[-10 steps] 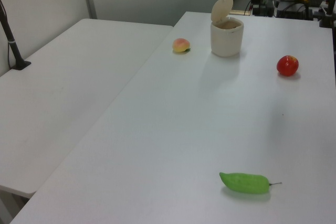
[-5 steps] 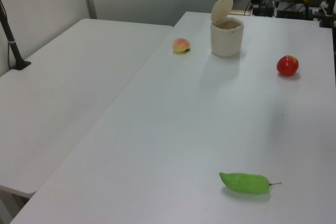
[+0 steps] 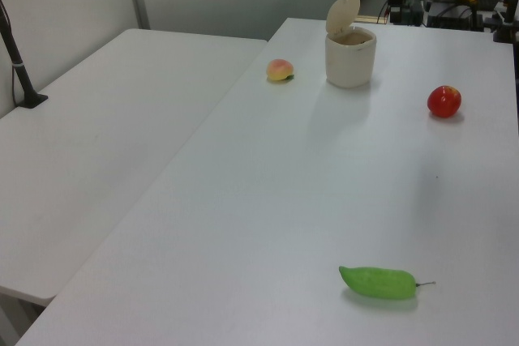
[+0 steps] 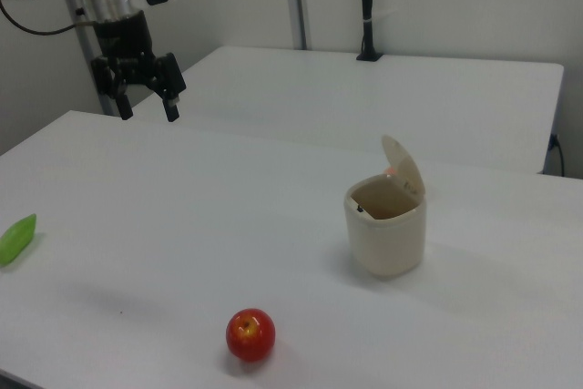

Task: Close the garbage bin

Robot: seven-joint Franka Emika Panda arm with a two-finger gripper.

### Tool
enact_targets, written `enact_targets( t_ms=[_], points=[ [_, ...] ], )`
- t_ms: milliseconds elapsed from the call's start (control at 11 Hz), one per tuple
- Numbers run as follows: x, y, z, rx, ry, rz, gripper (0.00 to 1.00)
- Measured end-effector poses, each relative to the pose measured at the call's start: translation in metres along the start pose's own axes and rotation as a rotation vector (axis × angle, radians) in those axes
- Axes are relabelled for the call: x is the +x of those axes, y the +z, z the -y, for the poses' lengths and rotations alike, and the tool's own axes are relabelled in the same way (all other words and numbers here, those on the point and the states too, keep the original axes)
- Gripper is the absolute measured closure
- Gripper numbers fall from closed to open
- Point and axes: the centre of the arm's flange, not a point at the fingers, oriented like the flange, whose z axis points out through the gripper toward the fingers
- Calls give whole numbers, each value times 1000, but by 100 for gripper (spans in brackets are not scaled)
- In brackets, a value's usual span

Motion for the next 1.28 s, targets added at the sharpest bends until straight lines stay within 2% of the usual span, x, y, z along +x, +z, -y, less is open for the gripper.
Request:
enact_targets(
  t_ms=[638, 912, 1094, 1277],
  points=[
    [0, 0, 0, 4, 9, 0, 0],
    [6, -5, 1, 53, 88, -60, 0],
    [11, -8, 1, 62, 146, -101, 0],
    [12, -8, 1, 63, 160, -103, 0]
  ],
)
